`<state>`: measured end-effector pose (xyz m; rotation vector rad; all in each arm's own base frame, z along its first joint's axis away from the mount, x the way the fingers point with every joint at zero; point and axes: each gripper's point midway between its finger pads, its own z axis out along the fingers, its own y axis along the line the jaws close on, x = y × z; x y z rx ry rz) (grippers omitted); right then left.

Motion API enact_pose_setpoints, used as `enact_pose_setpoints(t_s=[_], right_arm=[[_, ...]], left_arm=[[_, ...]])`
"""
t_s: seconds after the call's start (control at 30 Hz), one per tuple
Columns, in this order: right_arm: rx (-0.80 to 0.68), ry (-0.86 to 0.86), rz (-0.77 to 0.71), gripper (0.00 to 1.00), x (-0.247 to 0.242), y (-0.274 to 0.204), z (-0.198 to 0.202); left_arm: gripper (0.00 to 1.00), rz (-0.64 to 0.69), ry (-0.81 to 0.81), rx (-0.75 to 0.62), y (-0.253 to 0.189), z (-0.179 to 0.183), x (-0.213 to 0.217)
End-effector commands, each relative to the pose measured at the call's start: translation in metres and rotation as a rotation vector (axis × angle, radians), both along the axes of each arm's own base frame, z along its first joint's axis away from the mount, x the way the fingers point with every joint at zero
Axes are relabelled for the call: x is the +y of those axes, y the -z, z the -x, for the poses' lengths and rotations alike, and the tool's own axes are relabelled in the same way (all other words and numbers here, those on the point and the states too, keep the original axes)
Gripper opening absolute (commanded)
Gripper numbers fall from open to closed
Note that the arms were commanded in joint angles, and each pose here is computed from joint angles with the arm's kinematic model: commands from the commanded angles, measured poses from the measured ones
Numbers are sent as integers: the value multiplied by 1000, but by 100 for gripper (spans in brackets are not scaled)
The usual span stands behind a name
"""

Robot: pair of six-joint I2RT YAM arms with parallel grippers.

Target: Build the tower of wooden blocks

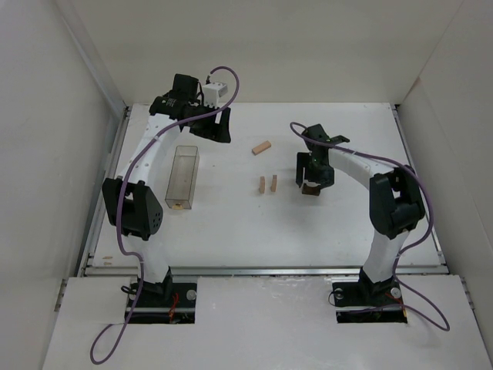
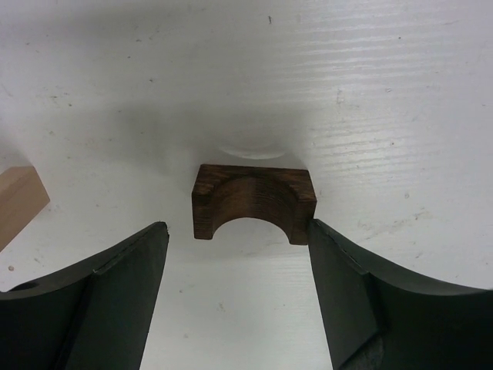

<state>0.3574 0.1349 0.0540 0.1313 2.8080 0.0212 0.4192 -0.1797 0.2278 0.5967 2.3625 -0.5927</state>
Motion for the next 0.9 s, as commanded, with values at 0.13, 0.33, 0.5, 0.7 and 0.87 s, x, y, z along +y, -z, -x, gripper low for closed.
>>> enact_pose_setpoints(t_s=[0.13,0.33,0.5,0.7,0.87], right_arm=[[-34,31,42,79,-4,-3,-12],[-26,38,71,79,-9,3,-12],[-17,37,75,71,-10,6,-9],[-21,5,90,75,-5,4,-10],[-59,-22,110,80,2,-11,-13]], left_arm=[[69,18,25,-27,-15,7,0],[69,25,31,-26,-16,8,-1],[69,25,31,-26,-16,8,-1],[69,25,31,-26,-16,8,-1],[69,34,37,-33,-20,8,-3]])
